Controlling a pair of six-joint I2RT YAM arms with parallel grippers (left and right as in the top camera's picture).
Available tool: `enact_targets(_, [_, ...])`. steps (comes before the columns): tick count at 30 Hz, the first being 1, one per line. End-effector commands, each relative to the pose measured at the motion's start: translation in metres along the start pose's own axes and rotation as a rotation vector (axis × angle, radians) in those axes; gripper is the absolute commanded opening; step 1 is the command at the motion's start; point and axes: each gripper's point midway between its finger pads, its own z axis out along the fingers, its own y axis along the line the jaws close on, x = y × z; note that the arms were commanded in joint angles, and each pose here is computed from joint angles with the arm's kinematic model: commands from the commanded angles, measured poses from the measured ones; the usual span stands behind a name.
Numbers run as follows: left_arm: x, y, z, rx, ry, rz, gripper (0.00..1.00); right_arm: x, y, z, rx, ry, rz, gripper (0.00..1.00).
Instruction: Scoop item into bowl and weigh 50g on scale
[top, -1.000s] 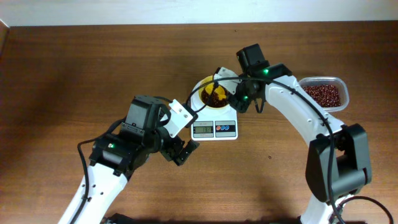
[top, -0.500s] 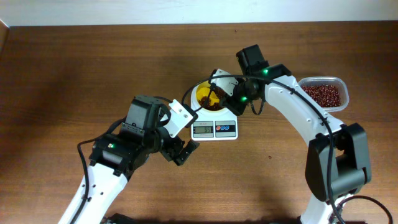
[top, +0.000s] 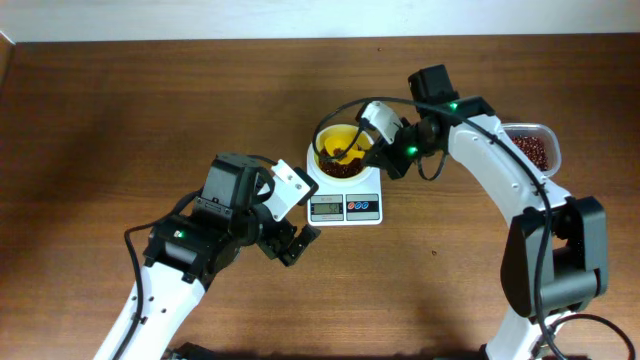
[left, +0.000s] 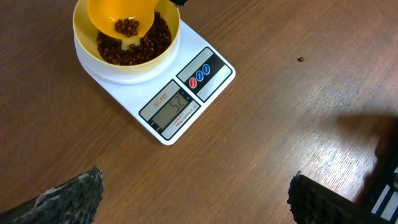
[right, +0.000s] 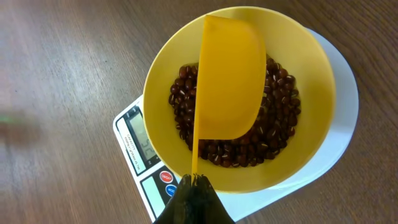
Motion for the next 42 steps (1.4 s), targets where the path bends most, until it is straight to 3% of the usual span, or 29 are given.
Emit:
enact_targets(1, [0.000, -0.001, -0.002, -0.005, -0.007, -0.003, 0.99, -0.003, -0.001, -0.002, -0.023, -0.024, 0.019, 0.04])
enact_targets(11, [0.000, -0.001, -0.002, -0.005, -0.008, -0.002, 0.99, -0.002, -0.004, -0.003, -0.010, -0.016, 0.018, 0.04])
enact_targets(19, [0.000, -0.001, -0.002, -0.005, -0.008, -0.002, 0.99, 0.010, -0.041, -0.006, 0.196, 0.071, -0.017, 0.04])
enact_targets(32, [0.000, -0.001, -0.002, -0.005, -0.008, -0.002, 0.99, 0.004, -0.044, -0.006, 0.211, 0.058, -0.097, 0.04])
enact_targets(42, [0.000, -0.001, -0.002, -0.005, -0.008, -0.002, 0.99, 0.006, -0.017, 0.009, 0.153, 0.107, -0.118, 0.04])
